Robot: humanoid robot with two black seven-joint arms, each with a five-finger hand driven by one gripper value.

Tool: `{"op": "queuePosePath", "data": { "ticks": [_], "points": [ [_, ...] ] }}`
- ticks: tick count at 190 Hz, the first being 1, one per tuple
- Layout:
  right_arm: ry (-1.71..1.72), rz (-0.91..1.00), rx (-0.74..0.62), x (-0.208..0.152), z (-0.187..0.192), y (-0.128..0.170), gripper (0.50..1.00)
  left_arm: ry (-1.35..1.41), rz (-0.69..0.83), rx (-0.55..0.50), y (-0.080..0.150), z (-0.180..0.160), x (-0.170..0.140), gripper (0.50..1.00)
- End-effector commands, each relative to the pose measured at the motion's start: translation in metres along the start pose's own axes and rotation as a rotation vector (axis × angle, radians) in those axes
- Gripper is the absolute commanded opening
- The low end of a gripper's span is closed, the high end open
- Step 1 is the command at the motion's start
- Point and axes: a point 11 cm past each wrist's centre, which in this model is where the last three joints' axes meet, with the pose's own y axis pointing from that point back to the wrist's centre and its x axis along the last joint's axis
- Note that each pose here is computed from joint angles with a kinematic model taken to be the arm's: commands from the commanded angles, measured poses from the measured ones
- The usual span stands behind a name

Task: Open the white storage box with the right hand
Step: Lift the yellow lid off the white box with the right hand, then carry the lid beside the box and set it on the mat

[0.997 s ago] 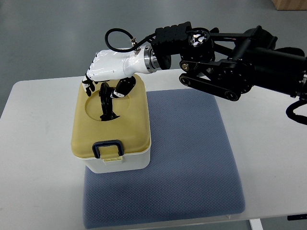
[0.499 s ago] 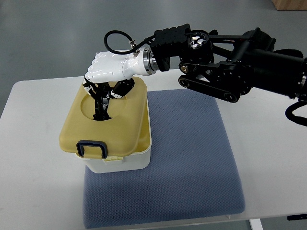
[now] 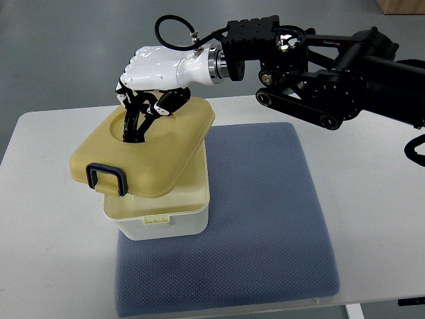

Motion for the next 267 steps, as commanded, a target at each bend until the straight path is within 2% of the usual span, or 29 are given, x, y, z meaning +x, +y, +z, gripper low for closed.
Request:
{"op": "queuePosePath", "data": {
  "ticks": [1, 43, 71, 116, 198, 255, 267],
  "points": [
    [-0.005, 0.041, -0.046, 0.013, 0.016, 0.017, 0.500, -0.001, 0.000, 0.000, 0.000, 0.000, 0.000, 1.000],
    [-0.040, 0.079, -0.181, 0.019, 0.063, 0.079, 0.500, 0.000, 0.000, 0.000, 0.000, 0.000, 0.000, 1.000],
    [-0.076, 0.080, -0.238, 0.002, 0.084, 0.117, 0.500, 0.000, 0.000, 0.000, 0.000, 0.000, 0.000, 1.000],
    [-0.114, 0.064, -0.334, -0.033, 0.105, 0.161, 0.500, -0.001, 0.000, 0.000, 0.000, 0.000, 0.000, 1.000],
    [-0.194, 0.031, -0.423, -0.113, 0.119, 0.196, 0.500, 0.002, 0.000, 0.000, 0.000, 0.000, 0.000, 1.000],
    [-0.249, 0.003, -0.445, -0.153, 0.114, 0.201, 0.500, 0.000, 0.000, 0.000, 0.000, 0.000, 0.000, 1.000],
    [-0.264, 0.003, -0.429, -0.159, 0.109, 0.193, 0.500, 0.000, 0.000, 0.000, 0.000, 0.000, 0.000, 1.000]
  ]
}}
